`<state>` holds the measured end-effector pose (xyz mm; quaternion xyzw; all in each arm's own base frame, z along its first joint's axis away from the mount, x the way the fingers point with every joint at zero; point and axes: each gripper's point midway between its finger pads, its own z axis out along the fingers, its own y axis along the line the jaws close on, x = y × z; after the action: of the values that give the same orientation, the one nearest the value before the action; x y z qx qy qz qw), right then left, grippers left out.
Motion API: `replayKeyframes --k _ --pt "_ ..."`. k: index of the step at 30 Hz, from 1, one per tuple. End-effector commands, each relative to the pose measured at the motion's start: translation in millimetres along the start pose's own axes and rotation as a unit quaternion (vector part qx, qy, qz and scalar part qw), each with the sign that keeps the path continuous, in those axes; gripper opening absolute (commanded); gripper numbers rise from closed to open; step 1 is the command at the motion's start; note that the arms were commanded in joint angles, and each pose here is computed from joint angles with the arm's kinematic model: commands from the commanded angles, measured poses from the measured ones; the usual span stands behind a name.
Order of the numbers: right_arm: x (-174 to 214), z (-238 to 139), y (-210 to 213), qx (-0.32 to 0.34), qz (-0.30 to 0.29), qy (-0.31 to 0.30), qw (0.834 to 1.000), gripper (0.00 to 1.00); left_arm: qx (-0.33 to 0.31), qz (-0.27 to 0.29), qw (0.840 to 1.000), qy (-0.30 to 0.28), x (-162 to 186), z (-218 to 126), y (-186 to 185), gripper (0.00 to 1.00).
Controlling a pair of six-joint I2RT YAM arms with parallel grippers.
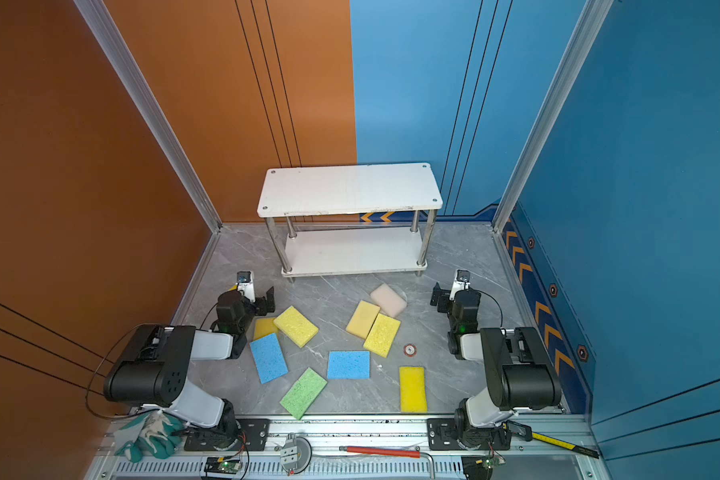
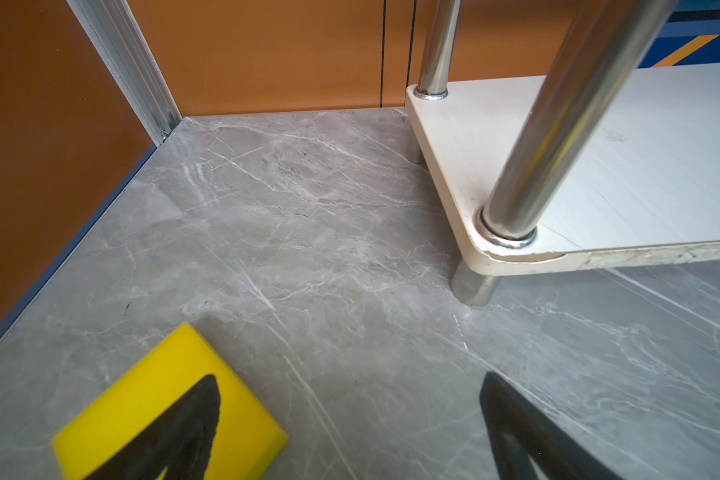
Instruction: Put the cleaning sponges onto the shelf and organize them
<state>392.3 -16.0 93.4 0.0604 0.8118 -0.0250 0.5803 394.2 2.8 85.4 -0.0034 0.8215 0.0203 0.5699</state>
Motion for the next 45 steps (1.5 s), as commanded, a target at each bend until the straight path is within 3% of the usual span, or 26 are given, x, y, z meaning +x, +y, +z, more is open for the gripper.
replayKeyframes --k 1,35,45 --pt "0.6 2.1 1.5 0.001 -0.008 0.005 1.0 1.0 -0.005 0.008 1.0 -0.006 -4.5 0.8 0.3 0.98" --pt "-0.3 2.1 1.2 0.001 -0.008 0.004 1.0 1.0 -0.006 0.008 1.0 -0.006 -4.4 0.6 0.5 0.98" --pt "-29.9 -17.9 -28.4 0.085 0.036 0.024 0.995 1.0 -0.054 0.015 0.997 -0.049 -36.2 -29.1 8.9 0.98"
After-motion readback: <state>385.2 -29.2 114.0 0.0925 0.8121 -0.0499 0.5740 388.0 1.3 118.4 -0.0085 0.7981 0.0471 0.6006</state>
